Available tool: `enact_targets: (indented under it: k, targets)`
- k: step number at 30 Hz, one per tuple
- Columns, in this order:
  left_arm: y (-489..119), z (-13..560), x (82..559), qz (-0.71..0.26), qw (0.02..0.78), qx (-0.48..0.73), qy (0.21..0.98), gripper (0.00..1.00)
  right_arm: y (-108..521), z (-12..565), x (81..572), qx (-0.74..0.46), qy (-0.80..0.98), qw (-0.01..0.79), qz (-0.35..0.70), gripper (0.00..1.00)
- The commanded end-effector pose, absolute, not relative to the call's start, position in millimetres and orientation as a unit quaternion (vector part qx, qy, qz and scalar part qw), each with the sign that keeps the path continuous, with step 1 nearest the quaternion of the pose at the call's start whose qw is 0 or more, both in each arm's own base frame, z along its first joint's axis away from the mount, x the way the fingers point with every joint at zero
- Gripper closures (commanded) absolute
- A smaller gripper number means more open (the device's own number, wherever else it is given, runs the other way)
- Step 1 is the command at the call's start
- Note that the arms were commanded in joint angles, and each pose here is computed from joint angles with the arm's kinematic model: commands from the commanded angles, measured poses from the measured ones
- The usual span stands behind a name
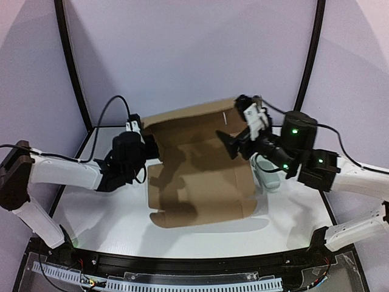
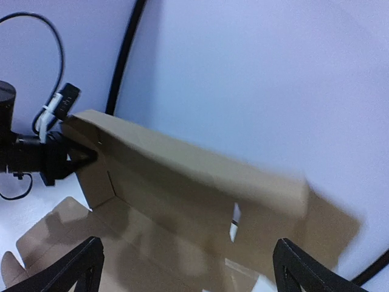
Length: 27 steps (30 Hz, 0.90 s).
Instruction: Fold the paper box
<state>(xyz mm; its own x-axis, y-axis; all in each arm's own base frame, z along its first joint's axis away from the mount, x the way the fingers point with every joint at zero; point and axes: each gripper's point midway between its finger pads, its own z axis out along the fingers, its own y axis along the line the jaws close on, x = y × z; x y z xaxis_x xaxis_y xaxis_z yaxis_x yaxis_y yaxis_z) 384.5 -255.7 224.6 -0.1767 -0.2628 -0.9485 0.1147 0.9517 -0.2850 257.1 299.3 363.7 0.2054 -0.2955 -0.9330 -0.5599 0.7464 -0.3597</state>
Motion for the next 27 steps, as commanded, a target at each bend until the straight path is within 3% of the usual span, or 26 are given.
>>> enact_targets:
  k: [1, 6, 10, 15, 17, 23, 27]
  targets:
    - [-235.3, 242.8, 392.3, -0.202, 0.617, -0.117, 0.752, 0.99, 266.7, 371.5, 251.4, -0.287, 0.634, 0.704, 0.143, 0.02]
    - [-217.7, 238.1, 402.8, -0.268, 0.584, -0.149, 0.752, 0.99, 218.4, 375.3, 261.2, -0.235, 0.66, 0.694, 0.163, 0.02]
    - [-215.0, 232.3, 404.6, -0.309, 0.553, -0.143, 0.76, 0.99, 189.7, 353.8, 290.1, -0.222, 0.716, 0.632, 0.198, 0.02]
    - [-226.1, 224.7, 396.8, -0.352, 0.515, -0.108, 0.774, 0.99, 188.9, 352.7, 319.7, -0.239, 0.717, 0.582, 0.301, 0.02]
    - [-239.7, 219.4, 389.5, -0.366, 0.484, -0.074, 0.791, 0.99, 207.9, 359.9, 317.4, -0.301, 0.691, 0.562, 0.341, 0.02]
    - [-268.6, 212.3, 381.8, -0.409, 0.426, -0.029, 0.806, 0.99, 211.5, 360.1, 335.4, -0.347, 0.691, 0.559, 0.298, 0.02]
    - [-284.2, 215.3, 384.8, -0.432, 0.413, -0.005, 0.802, 0.99, 216.7, 356.6, 333.1, -0.374, 0.689, 0.542, 0.302, 0.12]
